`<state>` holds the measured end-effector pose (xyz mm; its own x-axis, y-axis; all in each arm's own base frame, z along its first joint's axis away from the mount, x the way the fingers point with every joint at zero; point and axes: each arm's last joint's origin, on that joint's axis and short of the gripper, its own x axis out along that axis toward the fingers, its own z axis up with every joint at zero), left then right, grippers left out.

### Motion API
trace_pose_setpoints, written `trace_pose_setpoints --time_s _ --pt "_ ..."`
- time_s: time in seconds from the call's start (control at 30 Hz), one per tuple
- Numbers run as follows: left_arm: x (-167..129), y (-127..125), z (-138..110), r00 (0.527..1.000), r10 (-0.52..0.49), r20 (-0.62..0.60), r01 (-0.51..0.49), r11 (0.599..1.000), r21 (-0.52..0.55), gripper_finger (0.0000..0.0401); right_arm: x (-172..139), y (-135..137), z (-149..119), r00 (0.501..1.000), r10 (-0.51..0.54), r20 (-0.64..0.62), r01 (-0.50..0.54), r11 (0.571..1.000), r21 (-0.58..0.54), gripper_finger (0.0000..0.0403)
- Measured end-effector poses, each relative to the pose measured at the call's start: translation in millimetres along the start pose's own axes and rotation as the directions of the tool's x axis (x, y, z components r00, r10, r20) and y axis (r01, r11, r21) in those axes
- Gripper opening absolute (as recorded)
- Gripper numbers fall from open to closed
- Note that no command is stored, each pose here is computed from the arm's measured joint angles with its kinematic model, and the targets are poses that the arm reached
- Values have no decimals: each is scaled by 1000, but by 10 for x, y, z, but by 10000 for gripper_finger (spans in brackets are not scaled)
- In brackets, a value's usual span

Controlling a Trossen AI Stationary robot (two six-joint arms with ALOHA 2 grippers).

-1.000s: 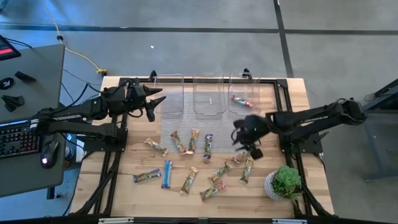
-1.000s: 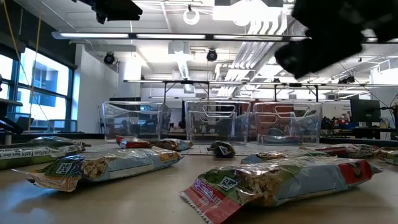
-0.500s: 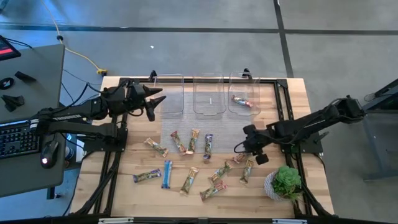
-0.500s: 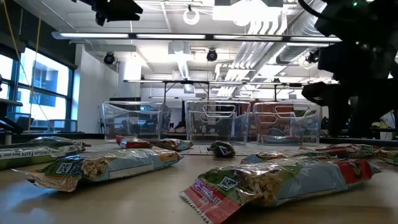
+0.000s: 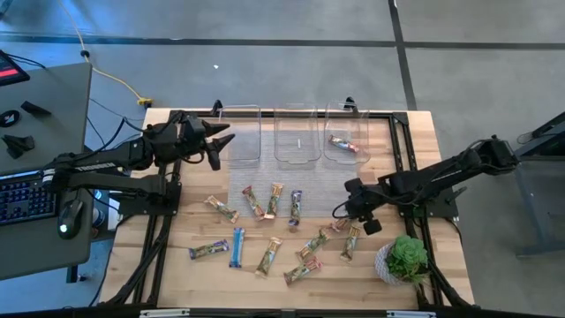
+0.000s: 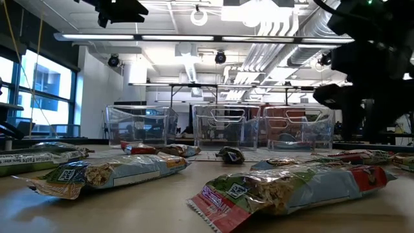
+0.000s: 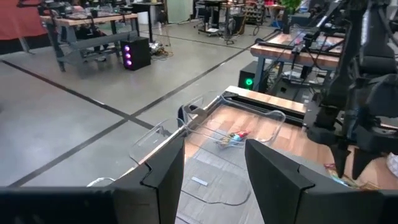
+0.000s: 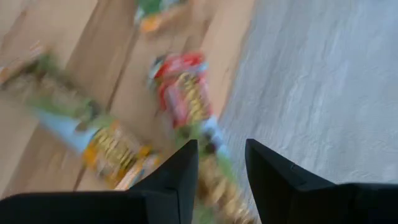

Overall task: Pick and place Granola Bars by type
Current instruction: Put the red granola bar into the right transparent bin

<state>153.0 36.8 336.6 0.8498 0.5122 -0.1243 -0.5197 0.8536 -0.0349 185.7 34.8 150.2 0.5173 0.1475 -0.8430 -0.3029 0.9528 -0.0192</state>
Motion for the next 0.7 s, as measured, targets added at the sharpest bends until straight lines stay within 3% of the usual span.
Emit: trace_pose_setpoints --time_s 0.13,0.3,0.5,0.7 --pt "0 2 0 1000 8 1 -8 1000 0 165 -10 -17 116 993 -25 114 11 993 115 117" --pt "0 3 -2 1000 8 -1 -8 1000 1 165 -90 16 164 1000 -15 17 11 978 209 118" --pt "0 4 -25 1000 9 -24 -9 1000 10 165 -207 86 349 999 -51 -15 54 979 199 141" --pt "-2 9 -75 997 14 -72 -12 999 29 165 -45 132 233 978 -10 -208 63 967 246 179"
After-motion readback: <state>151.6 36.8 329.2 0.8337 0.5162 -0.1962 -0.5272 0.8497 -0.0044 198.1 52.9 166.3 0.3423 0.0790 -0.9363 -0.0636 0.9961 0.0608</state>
